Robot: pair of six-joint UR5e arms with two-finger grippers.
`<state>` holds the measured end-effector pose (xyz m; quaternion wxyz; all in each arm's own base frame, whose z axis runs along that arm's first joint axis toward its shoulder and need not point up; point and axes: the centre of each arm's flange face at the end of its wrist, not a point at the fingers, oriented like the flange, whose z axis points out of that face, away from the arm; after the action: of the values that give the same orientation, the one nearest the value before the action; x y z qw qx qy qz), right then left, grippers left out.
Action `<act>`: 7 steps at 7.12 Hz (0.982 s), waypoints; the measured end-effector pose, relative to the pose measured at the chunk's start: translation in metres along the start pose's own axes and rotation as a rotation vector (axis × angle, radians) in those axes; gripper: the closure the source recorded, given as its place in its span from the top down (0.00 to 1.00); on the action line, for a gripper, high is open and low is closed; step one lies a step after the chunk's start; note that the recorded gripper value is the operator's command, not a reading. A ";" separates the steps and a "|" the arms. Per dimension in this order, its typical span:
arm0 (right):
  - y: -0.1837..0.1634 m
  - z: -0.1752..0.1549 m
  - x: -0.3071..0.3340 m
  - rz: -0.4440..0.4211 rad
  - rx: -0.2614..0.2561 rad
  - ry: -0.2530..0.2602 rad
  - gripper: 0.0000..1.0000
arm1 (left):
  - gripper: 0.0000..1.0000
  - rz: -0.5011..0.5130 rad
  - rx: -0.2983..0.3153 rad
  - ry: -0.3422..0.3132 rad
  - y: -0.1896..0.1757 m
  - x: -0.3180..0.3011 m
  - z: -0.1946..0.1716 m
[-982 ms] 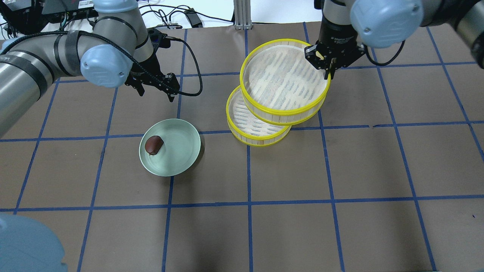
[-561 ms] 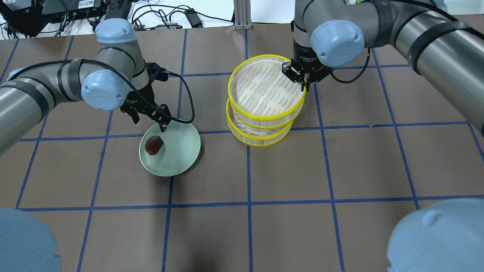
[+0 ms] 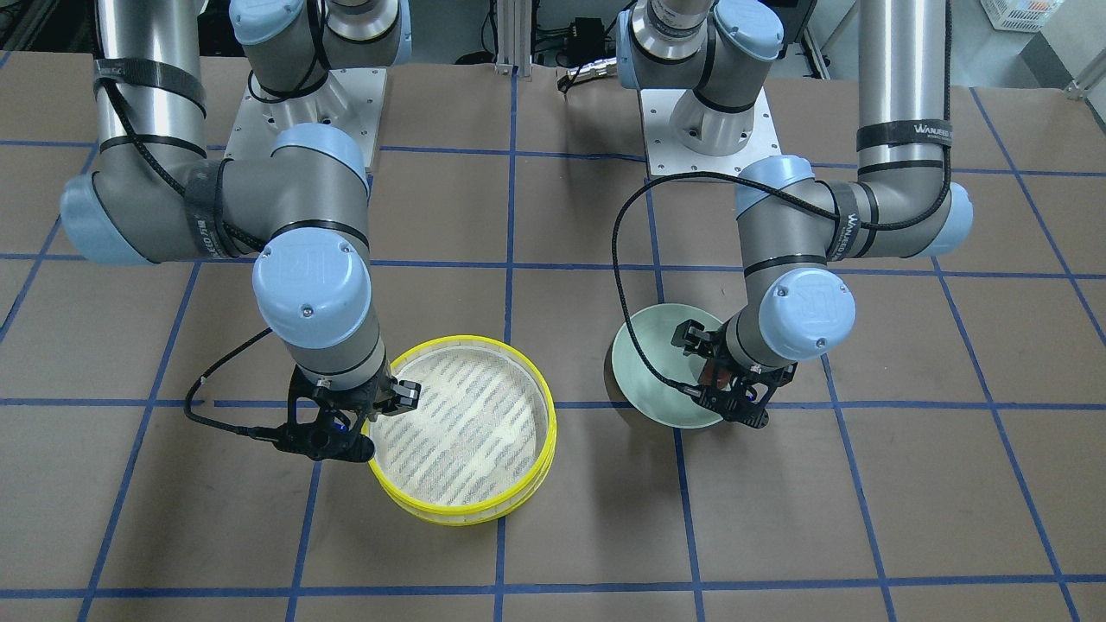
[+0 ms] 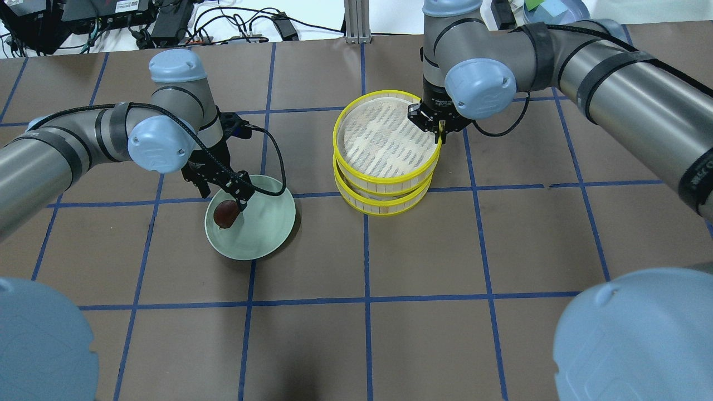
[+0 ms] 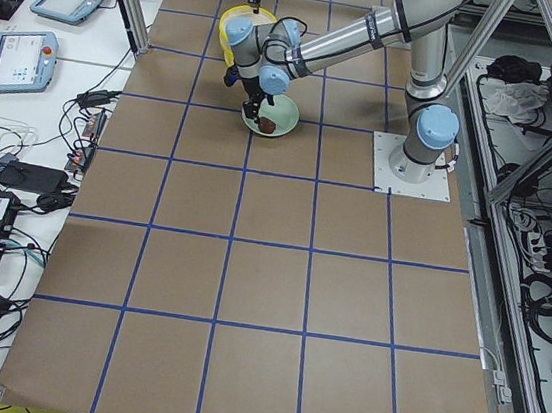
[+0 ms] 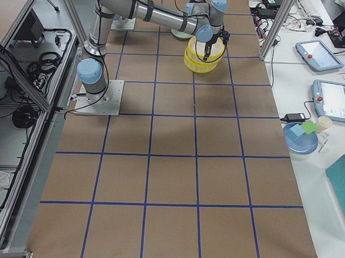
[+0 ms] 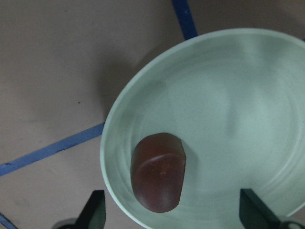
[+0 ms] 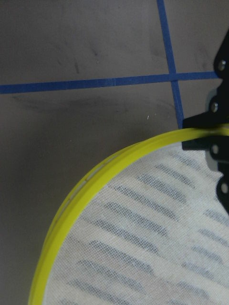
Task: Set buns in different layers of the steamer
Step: 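Grasp the brown bun on the plate with the left gripper and lift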
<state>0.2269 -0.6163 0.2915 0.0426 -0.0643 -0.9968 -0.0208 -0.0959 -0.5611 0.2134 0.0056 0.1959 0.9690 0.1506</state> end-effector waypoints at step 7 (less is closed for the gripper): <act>0.010 0.008 0.000 0.002 -0.029 0.002 0.00 | 0.00 0.012 -0.031 0.014 -0.008 -0.002 0.021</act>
<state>0.2277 -0.6057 0.2836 0.0425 -0.0657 -0.9963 -0.0353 -0.0959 -0.5626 0.1911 0.0010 0.2004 0.9654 0.1668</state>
